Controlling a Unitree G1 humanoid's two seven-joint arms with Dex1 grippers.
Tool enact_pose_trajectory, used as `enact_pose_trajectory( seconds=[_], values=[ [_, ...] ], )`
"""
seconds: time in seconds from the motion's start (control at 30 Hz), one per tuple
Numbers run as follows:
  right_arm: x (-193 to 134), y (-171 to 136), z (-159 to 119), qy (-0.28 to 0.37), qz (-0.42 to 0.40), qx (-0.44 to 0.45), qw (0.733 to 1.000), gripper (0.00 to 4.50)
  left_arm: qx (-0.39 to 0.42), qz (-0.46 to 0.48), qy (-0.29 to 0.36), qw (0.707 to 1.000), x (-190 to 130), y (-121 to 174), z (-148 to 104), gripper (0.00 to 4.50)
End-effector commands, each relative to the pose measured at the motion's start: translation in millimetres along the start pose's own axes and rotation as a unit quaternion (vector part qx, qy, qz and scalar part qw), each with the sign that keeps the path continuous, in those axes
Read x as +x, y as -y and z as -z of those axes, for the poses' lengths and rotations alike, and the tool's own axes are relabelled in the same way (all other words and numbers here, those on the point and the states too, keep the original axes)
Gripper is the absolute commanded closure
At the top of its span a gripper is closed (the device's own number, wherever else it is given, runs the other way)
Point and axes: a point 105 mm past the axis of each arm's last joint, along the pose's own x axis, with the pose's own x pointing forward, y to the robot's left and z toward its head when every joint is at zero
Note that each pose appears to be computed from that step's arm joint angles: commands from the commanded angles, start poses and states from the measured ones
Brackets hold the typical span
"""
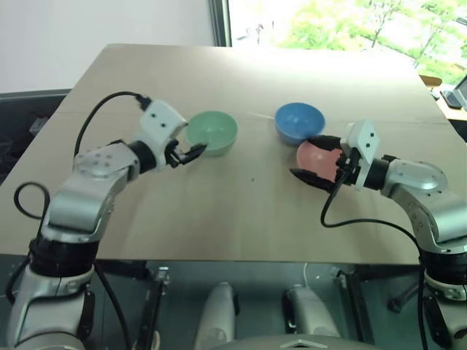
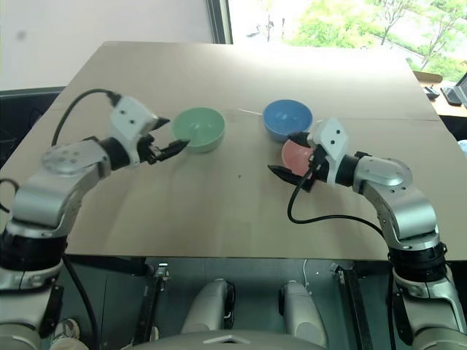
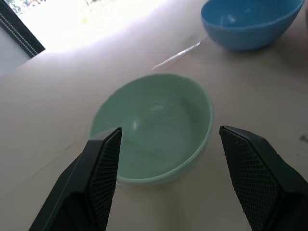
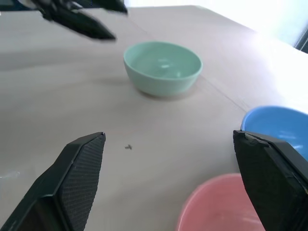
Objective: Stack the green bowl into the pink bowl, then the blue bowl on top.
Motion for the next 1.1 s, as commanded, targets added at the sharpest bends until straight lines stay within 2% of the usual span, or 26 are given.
enact_pose_trajectory(
  seconds=[0.03,0.2,0.23,0.33,0.37,0.5,0.6,0.7,0.77,0.9,1.1],
  values=[
    [-3,1,-15,0.024,0.000,-0.026,0.999,0.04,0.064,0.029,-0.035,0.997,9,5,-1,1.06],
    [-2,1,-16,0.026,0.001,-0.031,0.999,0.04,0.119,0.075,-0.076,0.987,25,18,9,1.06],
    [-2,1,-17,0.027,0.000,-0.032,0.999,0.00,0.125,0.079,-0.080,0.986,28,19,10,1.46],
    [-3,0,-18,0.028,0.000,-0.034,0.999,0.00,0.139,0.085,-0.084,0.983,32,18,10,2.09],
    [-4,0,-18,0.029,0.001,-0.035,0.999,0.00,0.141,0.083,-0.084,0.983,34,16,10,2.71],
    [-11,1,-17,0.026,0.007,-0.037,0.999,0.00,0.152,0.089,-0.081,0.981,38,13,8,4.42],
    [-16,4,-16,0.022,0.017,-0.037,0.999,0.00,0.160,0.099,-0.069,0.980,41,14,4,4.47],
    [-23,6,-14,0.016,0.029,-0.037,0.999,0.00,0.150,0.147,0.009,0.978,41,28,-28,4.47],
    [-32,7,-8,0.004,0.043,-0.038,0.998,0.00,0.153,0.200,0.078,0.965,37,45,-60,4.47],
    [-48,7,0,-0.011,0.063,-0.030,0.997,0.00,0.178,0.267,0.147,0.936,35,66,-92,4.47],
    [-86,6,17,-0.058,0.120,-0.017,0.991,0.00,0.239,0.337,0.199,0.889,61,101,-126,4.47]
  ],
)
